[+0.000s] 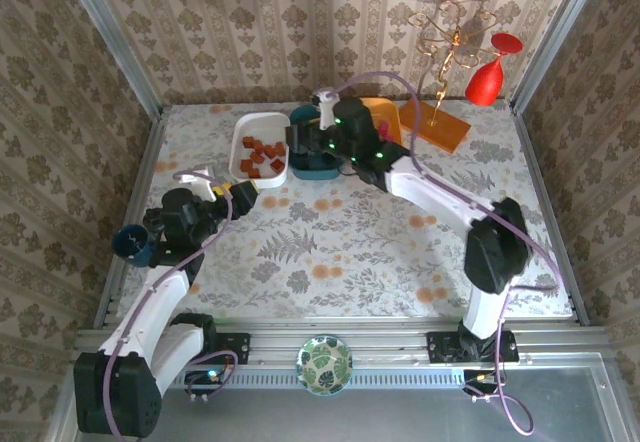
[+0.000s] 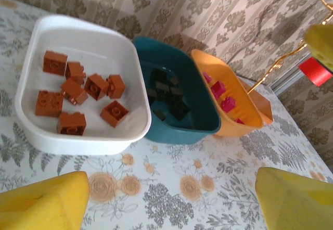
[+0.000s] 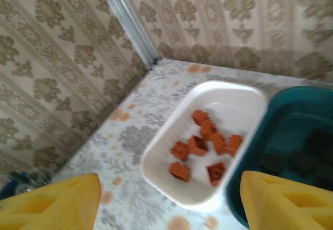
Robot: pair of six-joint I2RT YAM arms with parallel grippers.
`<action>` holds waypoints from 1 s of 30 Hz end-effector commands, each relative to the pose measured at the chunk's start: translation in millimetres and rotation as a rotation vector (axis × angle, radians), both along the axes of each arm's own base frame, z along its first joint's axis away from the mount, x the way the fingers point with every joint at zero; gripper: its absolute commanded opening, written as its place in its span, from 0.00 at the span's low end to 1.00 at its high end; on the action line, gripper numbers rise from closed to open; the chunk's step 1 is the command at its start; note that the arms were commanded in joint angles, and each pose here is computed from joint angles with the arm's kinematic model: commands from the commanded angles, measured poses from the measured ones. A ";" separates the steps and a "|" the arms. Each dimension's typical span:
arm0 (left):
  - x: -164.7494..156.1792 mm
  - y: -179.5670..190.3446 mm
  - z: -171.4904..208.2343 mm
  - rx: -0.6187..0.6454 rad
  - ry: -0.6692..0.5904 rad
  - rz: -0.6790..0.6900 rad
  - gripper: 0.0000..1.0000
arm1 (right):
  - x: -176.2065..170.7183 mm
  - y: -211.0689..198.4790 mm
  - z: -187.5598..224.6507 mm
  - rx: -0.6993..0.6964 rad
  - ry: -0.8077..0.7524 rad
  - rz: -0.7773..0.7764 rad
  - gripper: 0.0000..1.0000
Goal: Sort the legos into containers by color
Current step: Reset both arms
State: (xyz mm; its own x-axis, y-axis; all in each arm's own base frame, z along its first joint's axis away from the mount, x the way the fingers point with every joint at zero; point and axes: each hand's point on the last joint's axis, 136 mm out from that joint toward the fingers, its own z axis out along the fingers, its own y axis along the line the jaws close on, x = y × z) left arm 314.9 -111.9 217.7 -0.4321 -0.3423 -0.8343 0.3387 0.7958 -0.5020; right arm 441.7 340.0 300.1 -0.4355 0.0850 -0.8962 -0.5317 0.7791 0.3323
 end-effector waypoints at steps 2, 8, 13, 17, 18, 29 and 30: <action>3.4 -12.9 27.2 0.079 -0.174 -0.043 0.85 | -12.0 -61.1 -6.0 -0.254 -0.118 -0.153 0.78; 16.9 -11.9 32.4 0.174 -0.218 0.005 0.86 | -38.5 -148.2 -16.1 -0.491 -0.180 -0.378 0.86; 23.1 17.4 33.9 0.238 -0.240 0.172 0.88 | -65.5 -226.0 -18.2 -0.536 -0.181 -0.583 0.92; 20.1 43.5 29.4 0.295 -0.239 0.294 0.92 | -85.5 -276.2 -34.6 -0.496 -0.146 -0.709 0.96; 19.1 49.8 26.8 0.310 -0.234 0.318 0.93 | -89.9 -285.6 -38.6 -0.490 -0.141 -0.736 0.97; 3.9 103.2 -6.4 0.452 -0.130 0.477 1.00 | -130.3 -352.6 -76.9 -0.502 -0.167 -0.945 1.00; 4.2 106.8 -11.4 0.477 -0.119 0.485 1.00 | -131.5 -357.0 -80.4 -0.503 -0.172 -0.959 1.00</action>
State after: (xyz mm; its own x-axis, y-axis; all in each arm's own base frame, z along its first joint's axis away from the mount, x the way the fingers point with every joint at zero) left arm 322.2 -18.8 223.4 -0.1726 -0.1328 -0.9760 -0.0254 0.9911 -0.1304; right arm 313.7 0.7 206.6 -0.3300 -0.0922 -0.9395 0.2657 0.9459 -0.1862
